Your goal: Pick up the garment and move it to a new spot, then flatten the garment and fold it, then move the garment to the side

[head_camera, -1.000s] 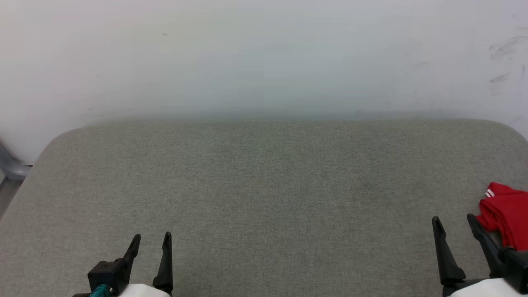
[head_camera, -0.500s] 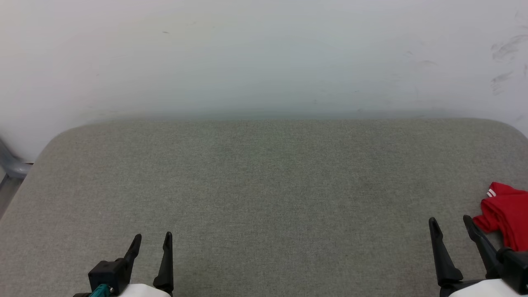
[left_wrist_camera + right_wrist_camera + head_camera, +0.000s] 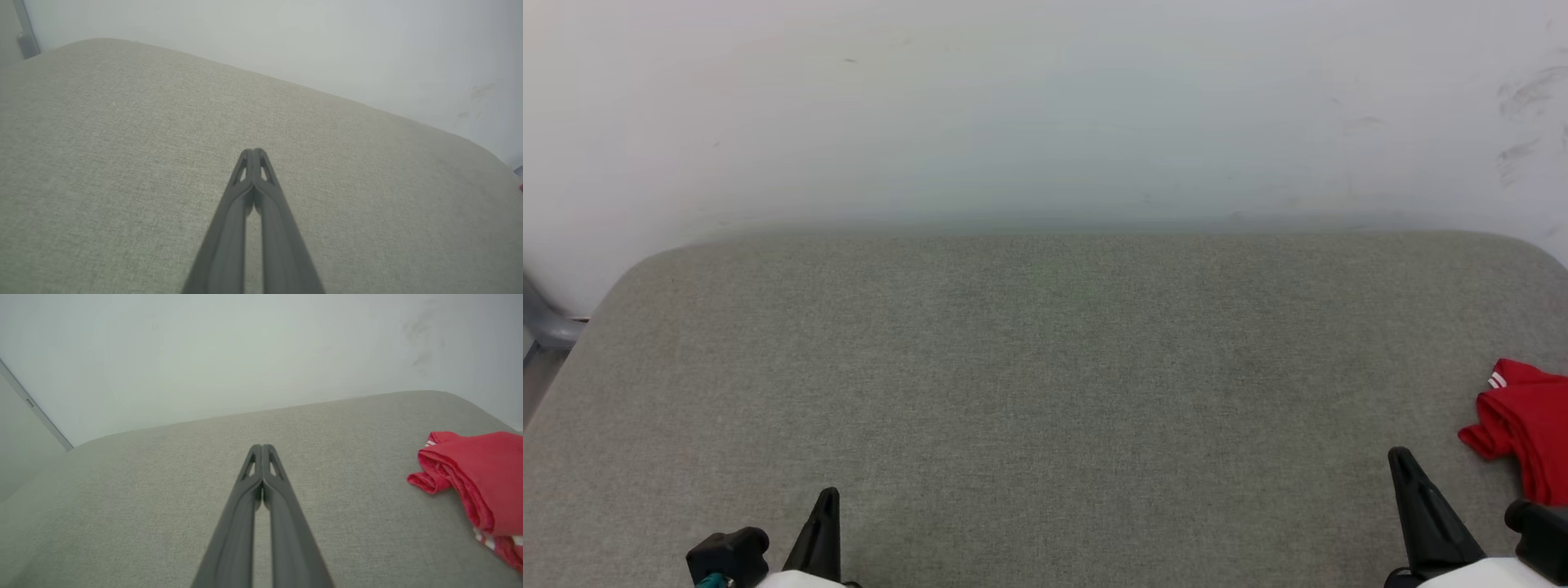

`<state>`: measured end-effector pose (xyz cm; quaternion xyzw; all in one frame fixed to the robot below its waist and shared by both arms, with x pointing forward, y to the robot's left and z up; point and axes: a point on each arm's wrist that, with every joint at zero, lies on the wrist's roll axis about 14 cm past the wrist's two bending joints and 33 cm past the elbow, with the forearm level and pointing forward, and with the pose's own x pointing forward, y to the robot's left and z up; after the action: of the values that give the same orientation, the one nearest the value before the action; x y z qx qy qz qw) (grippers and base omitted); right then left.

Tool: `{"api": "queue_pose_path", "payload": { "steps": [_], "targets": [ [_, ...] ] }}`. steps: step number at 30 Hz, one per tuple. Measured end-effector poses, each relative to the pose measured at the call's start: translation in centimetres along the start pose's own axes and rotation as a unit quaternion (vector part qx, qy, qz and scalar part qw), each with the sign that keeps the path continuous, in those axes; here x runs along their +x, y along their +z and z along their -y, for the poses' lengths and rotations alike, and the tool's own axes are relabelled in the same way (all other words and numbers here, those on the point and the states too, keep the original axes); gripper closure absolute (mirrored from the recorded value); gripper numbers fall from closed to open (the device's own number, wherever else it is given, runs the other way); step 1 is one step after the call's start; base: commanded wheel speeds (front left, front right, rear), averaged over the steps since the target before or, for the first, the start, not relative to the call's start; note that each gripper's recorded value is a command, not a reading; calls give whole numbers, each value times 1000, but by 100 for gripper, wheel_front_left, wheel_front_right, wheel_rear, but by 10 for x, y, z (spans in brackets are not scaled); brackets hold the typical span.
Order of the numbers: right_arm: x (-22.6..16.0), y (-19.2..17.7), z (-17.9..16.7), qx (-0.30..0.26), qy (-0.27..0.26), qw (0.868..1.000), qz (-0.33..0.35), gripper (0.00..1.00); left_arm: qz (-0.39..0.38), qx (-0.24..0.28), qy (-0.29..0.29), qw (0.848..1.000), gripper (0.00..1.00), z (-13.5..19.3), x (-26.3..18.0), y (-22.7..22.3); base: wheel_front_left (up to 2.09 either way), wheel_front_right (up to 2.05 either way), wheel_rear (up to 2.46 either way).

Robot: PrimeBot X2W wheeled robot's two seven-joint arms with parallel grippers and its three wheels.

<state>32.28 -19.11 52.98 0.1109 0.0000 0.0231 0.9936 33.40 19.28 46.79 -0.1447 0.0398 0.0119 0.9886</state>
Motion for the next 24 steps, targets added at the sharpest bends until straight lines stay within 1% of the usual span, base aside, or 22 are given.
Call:
{"api": "queue_pose_path", "payload": {
  "steps": [10,24],
  "targets": [
    [9,-4,0,94,2,996,-1,100,-7,-87,13,996,100,-3,6,2,0,0,0],
    [18,-8,2,208,1,978,-1,100,-9,-195,18,981,100,-3,16,7,0,0,0]
  ]
}}
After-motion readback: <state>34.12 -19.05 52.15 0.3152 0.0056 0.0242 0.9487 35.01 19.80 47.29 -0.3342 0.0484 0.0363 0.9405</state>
